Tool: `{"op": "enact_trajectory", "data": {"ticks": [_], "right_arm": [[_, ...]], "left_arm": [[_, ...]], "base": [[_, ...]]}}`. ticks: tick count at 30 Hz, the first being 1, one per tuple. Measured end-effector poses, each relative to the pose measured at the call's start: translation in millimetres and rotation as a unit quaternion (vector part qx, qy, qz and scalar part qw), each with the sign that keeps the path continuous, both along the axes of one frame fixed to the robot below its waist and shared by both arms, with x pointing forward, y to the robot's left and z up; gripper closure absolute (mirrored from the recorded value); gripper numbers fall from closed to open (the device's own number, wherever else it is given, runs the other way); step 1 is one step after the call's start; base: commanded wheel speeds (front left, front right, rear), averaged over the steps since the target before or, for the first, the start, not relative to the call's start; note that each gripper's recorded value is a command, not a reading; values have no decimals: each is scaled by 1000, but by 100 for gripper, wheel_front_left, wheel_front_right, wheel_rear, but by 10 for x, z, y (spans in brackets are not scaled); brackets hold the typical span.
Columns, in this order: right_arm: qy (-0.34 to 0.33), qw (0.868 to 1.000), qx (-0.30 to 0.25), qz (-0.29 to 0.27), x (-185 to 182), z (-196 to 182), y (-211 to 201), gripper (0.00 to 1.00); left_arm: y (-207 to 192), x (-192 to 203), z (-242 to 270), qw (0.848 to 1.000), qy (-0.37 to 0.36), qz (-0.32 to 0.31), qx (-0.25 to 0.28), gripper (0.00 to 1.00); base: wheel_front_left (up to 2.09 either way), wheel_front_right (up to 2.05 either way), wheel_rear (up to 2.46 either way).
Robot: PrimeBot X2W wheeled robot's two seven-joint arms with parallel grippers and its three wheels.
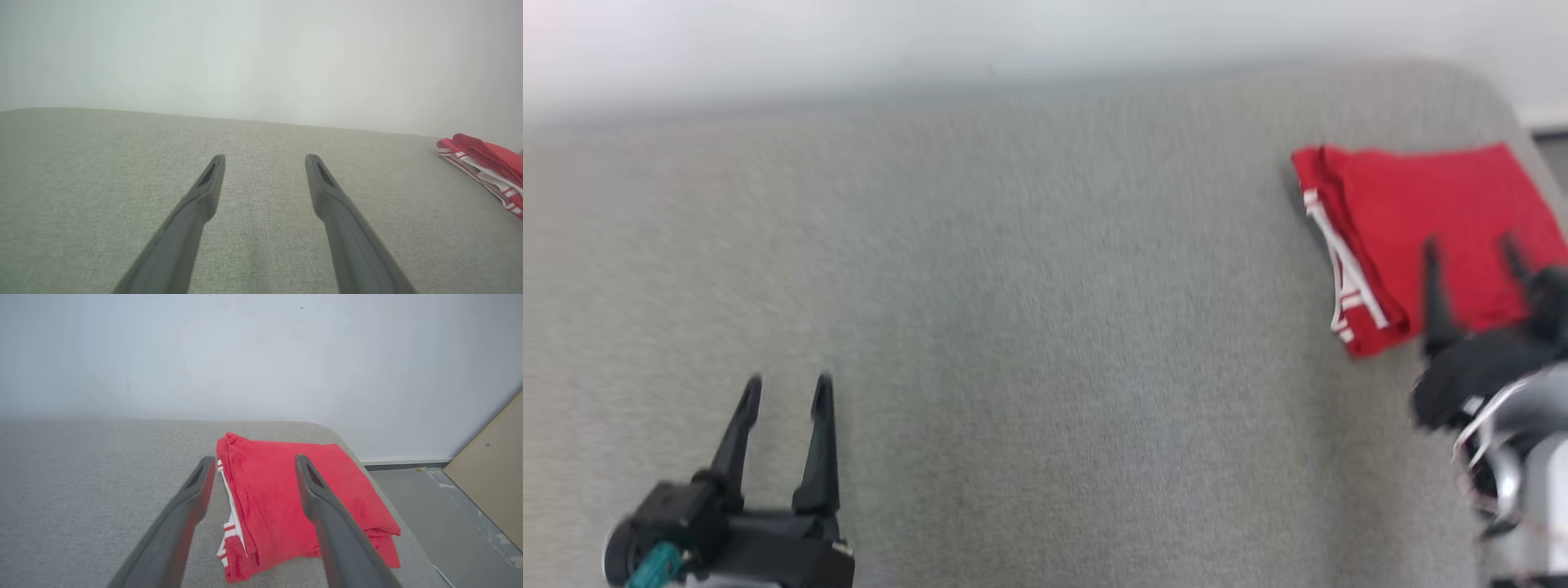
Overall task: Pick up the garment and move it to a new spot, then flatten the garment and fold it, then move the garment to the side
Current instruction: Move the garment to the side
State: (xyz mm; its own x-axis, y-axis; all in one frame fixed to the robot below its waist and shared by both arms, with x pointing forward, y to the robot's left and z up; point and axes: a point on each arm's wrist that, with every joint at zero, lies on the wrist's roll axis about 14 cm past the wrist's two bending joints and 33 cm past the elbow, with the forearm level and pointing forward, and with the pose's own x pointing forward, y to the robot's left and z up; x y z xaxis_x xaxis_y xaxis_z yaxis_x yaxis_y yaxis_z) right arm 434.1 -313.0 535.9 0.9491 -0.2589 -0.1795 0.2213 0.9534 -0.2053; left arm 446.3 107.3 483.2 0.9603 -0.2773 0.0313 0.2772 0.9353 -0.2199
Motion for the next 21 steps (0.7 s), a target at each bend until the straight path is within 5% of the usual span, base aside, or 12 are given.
{"op": "enact_trajectory", "data": {"ticks": [10,21], "right_arm": [[-64,986,105,114,-434,-92,944,0],[-70,972,146,171,-543,-279,1484,0]], "left_arm": [[600,-430,369,994,-32,99,-15,0],[1113,-880,387,985,-43,166,2,0]], "base": [[0,0,0],[0,0,0]]}}
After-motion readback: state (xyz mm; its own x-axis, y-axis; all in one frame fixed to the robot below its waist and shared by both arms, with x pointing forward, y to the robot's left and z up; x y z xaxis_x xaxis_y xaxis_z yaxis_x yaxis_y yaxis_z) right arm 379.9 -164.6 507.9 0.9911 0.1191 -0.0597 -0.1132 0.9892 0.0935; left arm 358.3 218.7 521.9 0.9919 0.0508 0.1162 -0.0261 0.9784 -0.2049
